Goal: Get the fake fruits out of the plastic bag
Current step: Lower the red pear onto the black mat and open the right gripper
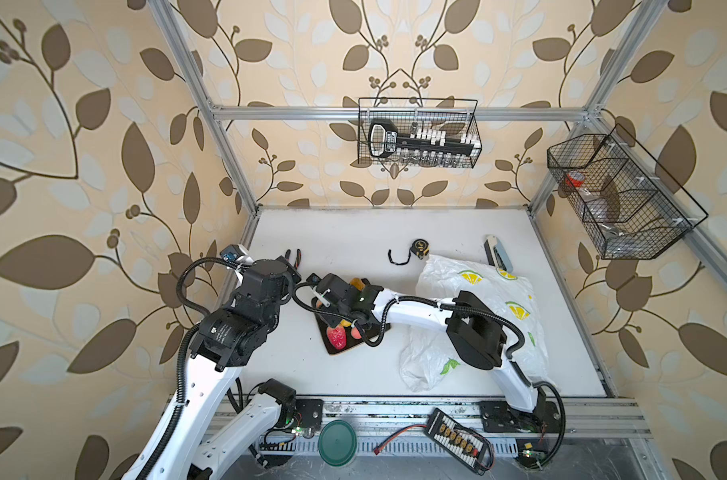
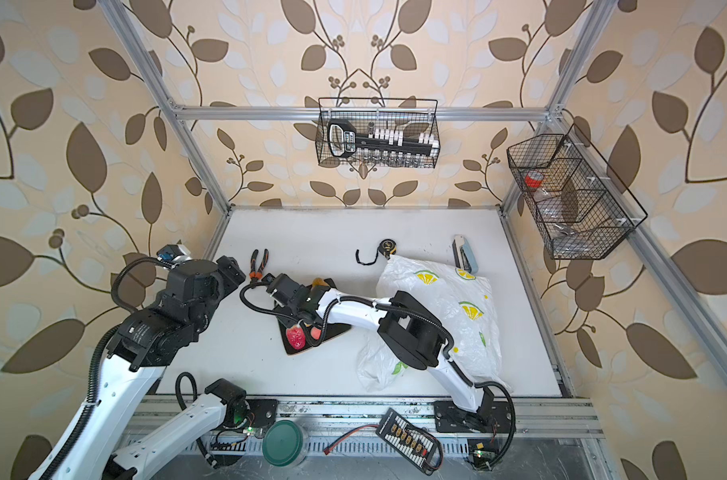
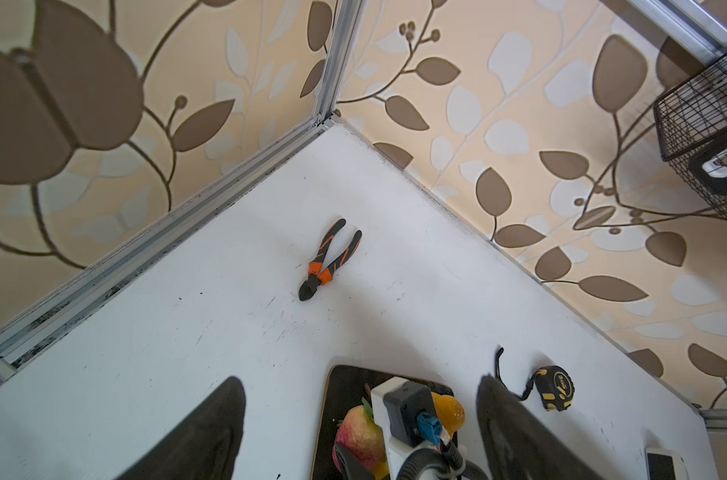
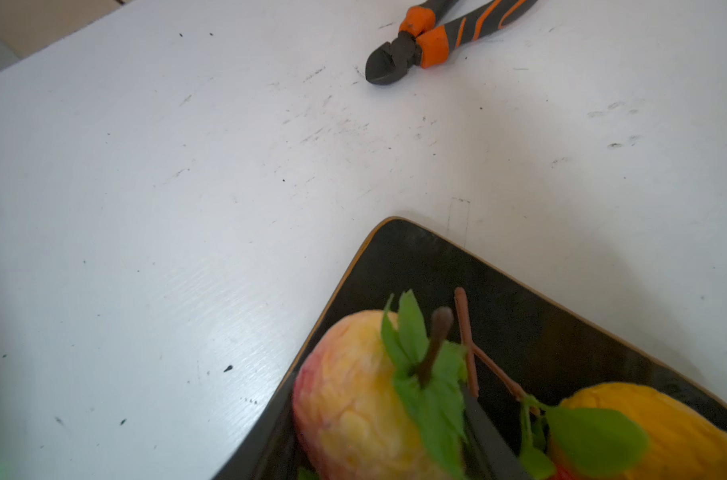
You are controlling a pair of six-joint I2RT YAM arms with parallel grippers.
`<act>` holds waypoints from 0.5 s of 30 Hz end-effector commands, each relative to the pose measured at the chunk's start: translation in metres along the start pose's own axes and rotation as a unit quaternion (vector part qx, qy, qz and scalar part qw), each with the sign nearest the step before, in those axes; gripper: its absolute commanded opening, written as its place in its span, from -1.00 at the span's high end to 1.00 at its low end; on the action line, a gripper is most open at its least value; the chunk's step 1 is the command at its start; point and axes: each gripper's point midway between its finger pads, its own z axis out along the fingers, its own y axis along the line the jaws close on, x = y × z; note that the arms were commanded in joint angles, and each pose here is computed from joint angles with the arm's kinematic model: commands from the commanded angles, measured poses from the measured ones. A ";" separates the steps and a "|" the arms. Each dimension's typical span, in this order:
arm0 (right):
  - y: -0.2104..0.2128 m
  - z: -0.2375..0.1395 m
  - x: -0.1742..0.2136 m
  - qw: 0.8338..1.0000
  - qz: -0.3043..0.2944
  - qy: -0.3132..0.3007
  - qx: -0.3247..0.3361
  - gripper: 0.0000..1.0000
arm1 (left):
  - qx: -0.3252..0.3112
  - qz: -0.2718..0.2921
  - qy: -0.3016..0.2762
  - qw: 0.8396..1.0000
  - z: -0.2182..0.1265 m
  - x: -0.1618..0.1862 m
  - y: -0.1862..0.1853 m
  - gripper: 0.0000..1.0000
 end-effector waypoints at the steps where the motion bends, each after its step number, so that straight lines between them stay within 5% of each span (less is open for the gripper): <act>1: -0.002 0.009 0.010 1.000 -0.016 0.015 0.021 0.12 | -0.019 -0.004 -0.005 1.000 0.002 0.001 0.009 -0.72; 8: -0.003 0.001 0.000 1.000 -0.010 0.002 0.024 -0.32 | -0.019 -0.005 -0.003 1.000 0.003 0.004 0.010 -0.72; 15: 0.000 -0.035 -0.033 0.999 -0.002 -0.041 0.013 -0.46 | -0.015 -0.006 0.001 1.000 0.005 0.005 0.007 -0.71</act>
